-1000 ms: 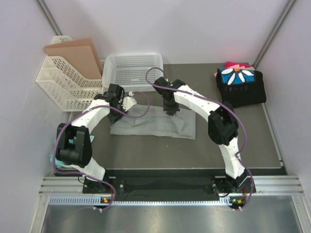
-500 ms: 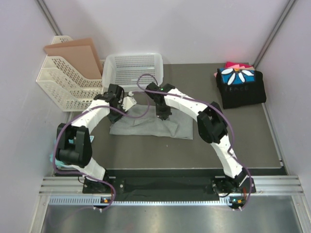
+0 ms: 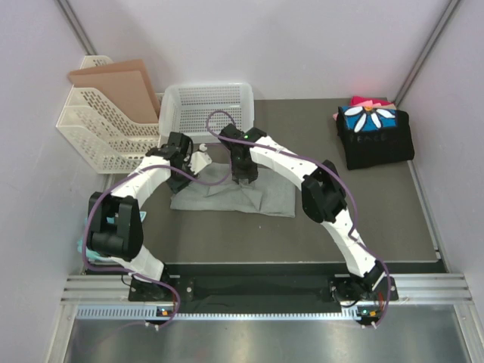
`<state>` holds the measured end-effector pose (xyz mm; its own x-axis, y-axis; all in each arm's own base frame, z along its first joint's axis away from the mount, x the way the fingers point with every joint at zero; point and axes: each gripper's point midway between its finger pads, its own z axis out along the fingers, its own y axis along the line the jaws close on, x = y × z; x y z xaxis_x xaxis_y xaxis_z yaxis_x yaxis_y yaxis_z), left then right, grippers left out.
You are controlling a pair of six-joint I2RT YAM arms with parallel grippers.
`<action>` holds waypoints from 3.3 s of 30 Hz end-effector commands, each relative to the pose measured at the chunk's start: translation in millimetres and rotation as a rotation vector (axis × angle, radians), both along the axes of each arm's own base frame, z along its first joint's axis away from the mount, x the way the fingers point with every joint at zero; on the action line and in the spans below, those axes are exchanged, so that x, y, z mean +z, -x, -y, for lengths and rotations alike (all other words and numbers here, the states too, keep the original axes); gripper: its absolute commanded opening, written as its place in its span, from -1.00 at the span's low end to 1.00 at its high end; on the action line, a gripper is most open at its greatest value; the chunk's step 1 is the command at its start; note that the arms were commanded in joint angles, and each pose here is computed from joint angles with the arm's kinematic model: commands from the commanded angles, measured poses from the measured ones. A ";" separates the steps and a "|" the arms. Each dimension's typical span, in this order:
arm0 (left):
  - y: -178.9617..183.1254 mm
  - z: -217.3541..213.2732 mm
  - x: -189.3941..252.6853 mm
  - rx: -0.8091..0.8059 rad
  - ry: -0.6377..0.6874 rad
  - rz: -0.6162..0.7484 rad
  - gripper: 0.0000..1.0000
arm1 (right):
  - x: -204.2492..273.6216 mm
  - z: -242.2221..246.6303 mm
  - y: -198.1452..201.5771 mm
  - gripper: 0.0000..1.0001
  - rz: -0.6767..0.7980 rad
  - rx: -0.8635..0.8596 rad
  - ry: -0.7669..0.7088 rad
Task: Fold and stack the t-shirts
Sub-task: Fold the folded rectangular tshirt in 1/3 of the way, then grab one side of the 2/3 rectangular tshirt with right arm, then fold the long partially folded tshirt into a neat square
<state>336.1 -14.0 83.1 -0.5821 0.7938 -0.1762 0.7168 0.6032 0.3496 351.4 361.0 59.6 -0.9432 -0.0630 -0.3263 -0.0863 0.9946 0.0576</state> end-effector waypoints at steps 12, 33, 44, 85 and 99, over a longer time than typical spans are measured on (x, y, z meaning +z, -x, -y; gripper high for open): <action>0.2 -1.7 8.2 0.023 0.008 0.038 0.03 | 67.8 12.6 -9.8 0.41 0.083 0.044 -0.128; -10.2 -5.1 26.0 0.048 0.008 0.070 0.04 | -3.5 186.6 19.2 0.29 -0.047 -0.228 -0.313; -10.1 -6.4 27.4 0.051 0.000 0.070 0.04 | -39.3 166.2 29.7 0.22 -0.172 -0.226 -0.513; 10.5 -10.5 49.7 0.038 0.011 0.101 0.07 | 84.7 264.7 -17.7 -1.00 0.126 -0.412 -0.089; 18.3 -21.6 50.3 0.044 -0.008 0.120 0.06 | 108.1 106.2 -20.8 -1.00 0.137 -0.150 -0.138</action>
<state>318.0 0.5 123.4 -0.5992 0.7715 -0.2139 0.6662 0.6287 0.4011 367.4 231.6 146.8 -0.9019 0.1254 -0.4133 0.0581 0.9834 0.1717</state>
